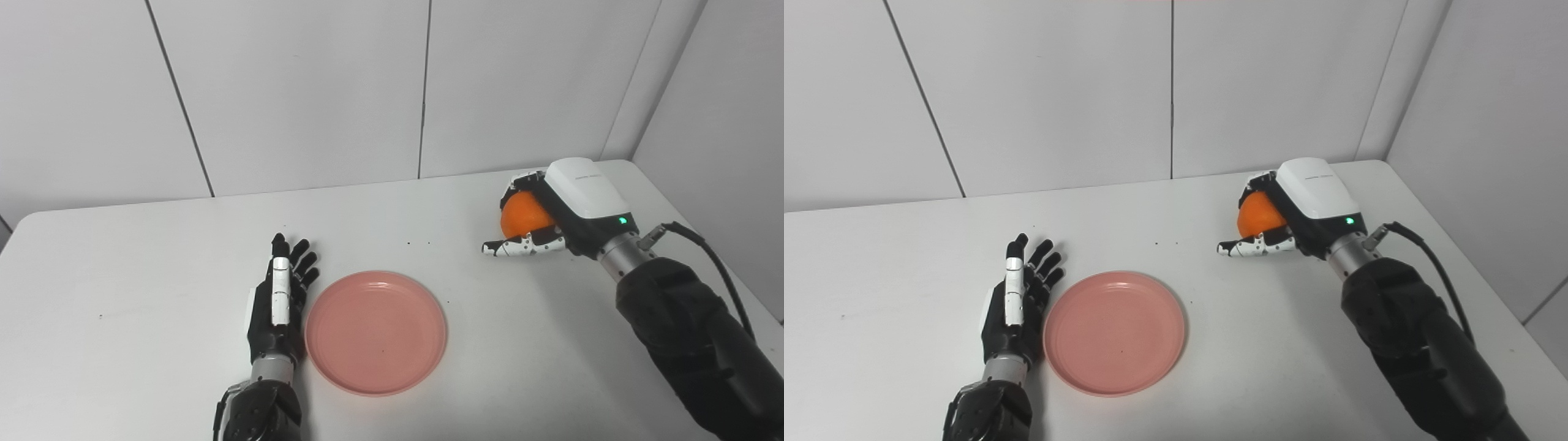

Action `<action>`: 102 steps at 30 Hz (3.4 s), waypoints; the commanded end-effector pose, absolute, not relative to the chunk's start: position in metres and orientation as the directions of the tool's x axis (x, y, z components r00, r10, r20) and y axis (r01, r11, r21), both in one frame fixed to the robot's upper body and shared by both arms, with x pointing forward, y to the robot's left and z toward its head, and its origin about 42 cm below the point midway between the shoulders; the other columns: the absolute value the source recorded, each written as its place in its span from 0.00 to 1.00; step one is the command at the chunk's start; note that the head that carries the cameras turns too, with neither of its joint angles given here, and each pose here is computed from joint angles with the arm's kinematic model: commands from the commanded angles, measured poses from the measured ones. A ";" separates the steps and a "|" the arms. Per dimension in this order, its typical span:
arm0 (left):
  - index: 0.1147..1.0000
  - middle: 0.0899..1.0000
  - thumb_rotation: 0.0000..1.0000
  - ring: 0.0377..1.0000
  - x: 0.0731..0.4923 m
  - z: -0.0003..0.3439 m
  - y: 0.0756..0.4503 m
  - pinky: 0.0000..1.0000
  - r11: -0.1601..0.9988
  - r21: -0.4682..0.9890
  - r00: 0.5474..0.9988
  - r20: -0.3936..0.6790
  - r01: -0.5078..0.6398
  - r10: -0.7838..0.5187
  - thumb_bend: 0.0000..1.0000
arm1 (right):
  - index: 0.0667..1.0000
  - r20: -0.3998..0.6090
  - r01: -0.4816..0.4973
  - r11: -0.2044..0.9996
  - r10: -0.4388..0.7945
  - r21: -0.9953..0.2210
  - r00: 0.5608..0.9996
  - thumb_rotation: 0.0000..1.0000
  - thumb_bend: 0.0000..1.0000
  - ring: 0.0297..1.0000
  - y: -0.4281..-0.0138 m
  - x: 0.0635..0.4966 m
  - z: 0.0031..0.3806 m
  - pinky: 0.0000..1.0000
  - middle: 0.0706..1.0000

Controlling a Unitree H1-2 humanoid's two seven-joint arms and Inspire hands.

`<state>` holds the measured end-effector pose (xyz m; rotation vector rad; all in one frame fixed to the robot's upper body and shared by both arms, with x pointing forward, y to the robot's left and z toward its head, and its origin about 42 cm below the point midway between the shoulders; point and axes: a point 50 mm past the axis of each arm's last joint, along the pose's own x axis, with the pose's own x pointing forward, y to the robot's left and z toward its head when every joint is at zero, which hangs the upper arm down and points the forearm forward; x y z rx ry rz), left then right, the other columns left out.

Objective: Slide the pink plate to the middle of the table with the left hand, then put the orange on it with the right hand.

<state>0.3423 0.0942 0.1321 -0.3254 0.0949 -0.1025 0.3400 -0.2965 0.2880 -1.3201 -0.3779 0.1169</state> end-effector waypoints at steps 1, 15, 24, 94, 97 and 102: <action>0.98 0.89 0.89 0.87 0.314 0.106 0.047 0.88 0.909 -0.415 0.963 -0.234 0.023 -0.131 0.76 | 0.23 0.284 0.191 0.275 0.357 -0.942 0.890 0.42 0.54 0.13 -0.289 0.333 0.310 0.10 0.18; 0.98 0.88 0.92 0.86 0.311 0.103 0.035 0.86 0.919 -0.392 0.965 -0.229 0.029 -0.129 0.75 | 0.28 0.268 0.093 0.341 0.511 -0.935 0.817 0.44 0.53 0.16 -0.245 0.320 0.304 0.13 0.22; 0.98 0.88 0.92 0.85 0.311 0.103 0.035 0.85 0.918 -0.396 0.964 -0.234 0.022 -0.124 0.75 | 0.29 0.295 0.067 0.389 0.564 -0.919 0.771 0.40 0.54 0.17 -0.213 0.311 0.308 0.13 0.22; 1.00 0.99 0.92 0.95 0.312 0.102 0.036 0.88 0.909 -0.416 0.959 -0.251 0.018 -0.134 0.74 | 0.38 0.100 -0.065 0.225 0.651 -0.972 0.753 0.44 0.60 0.26 -0.160 0.347 0.225 0.23 0.32; 0.99 0.98 0.92 0.96 0.312 0.102 0.036 0.88 0.909 -0.416 0.958 -0.251 0.021 -0.137 0.74 | 0.37 0.102 -0.065 0.230 0.646 -0.971 0.756 0.43 0.62 0.29 -0.161 0.348 0.222 0.25 0.33; 0.97 0.94 0.93 0.95 0.312 0.103 0.037 0.88 0.913 -0.407 0.958 -0.251 0.024 -0.137 0.74 | 0.43 0.113 -0.048 0.227 0.641 -0.973 0.759 0.46 0.64 0.36 -0.162 0.348 0.216 0.33 0.39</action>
